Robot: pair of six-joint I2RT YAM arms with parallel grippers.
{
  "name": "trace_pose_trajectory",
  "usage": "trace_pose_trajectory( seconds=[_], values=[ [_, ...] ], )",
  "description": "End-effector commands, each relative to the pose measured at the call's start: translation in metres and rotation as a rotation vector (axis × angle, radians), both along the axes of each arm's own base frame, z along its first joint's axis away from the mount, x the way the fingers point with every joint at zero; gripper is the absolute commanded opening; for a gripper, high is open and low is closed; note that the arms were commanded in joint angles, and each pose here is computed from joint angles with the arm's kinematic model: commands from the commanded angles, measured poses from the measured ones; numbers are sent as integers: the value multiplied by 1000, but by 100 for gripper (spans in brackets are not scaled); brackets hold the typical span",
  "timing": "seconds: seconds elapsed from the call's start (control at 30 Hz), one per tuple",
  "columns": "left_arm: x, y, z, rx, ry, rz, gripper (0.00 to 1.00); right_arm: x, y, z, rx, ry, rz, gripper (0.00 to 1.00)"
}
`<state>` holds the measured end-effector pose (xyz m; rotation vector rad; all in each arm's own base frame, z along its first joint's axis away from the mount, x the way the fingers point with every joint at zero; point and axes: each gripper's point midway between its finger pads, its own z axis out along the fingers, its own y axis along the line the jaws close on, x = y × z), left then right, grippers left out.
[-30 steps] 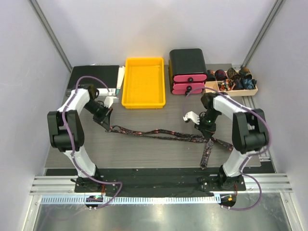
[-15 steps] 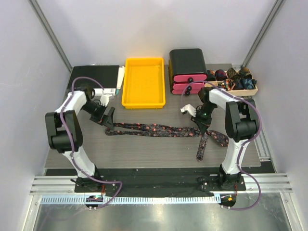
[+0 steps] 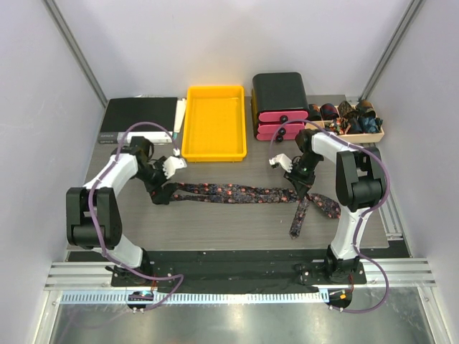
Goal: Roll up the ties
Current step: Flatten out the tie at the center of the board.
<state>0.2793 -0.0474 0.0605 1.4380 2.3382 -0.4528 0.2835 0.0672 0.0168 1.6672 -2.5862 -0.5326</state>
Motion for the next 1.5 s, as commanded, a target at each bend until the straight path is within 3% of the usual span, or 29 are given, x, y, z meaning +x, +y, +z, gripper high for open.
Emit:
trace_pose_trajectory(
  seconds=[0.0, 0.03, 0.13, 0.17, 0.33, 0.47, 0.53, 0.7, 0.83, 0.9, 0.97, 1.03, 1.17, 1.47],
  values=[
    [30, -1, -10, 94, -158, -104, 96, 7, 3, -4, 6, -46, -1, 4],
    [30, 0, -13, 109, -154, -104, 94, 5, 4, -4, 7, -45, 2, 3],
    [28, 3, -22, 158, -121, -109, 76, -3, 2, -6, 5, -32, 3, 1],
    [26, 3, -24, 165, -109, -112, 62, -5, 3, -6, 4, -31, 8, 1],
    [0, 6, -27, 169, -12, -120, 34, -17, 2, -7, 12, -18, 15, 1],
    [-20, 9, -23, 172, 54, -105, 7, -33, 2, -4, 17, -4, 54, 1],
    [-38, 8, -6, 137, 118, -110, 0, -49, 0, 4, 29, 42, 94, 1],
    [-62, 8, 31, 79, 220, -188, 0, -65, -6, 21, 50, 79, 230, 1],
    [-55, 17, 16, 75, 396, -127, 0, -30, 3, 8, 37, 117, 198, 2],
    [-43, 16, 10, 78, 420, -89, 0, -23, 7, -4, 33, 181, 170, 6],
    [-32, 17, -4, 91, 451, -37, 0, -7, 14, -1, 43, 171, 126, 20],
    [-27, 20, -11, 115, 466, 1, 0, 2, 17, -1, 39, 150, 103, 27],
    [-22, 34, -27, 132, 525, 67, 0, 21, 13, 5, 1, 64, 43, 30],
    [-29, 50, -39, 183, 527, 133, 2, 48, -47, 58, -121, -163, -264, 46]
  ],
)
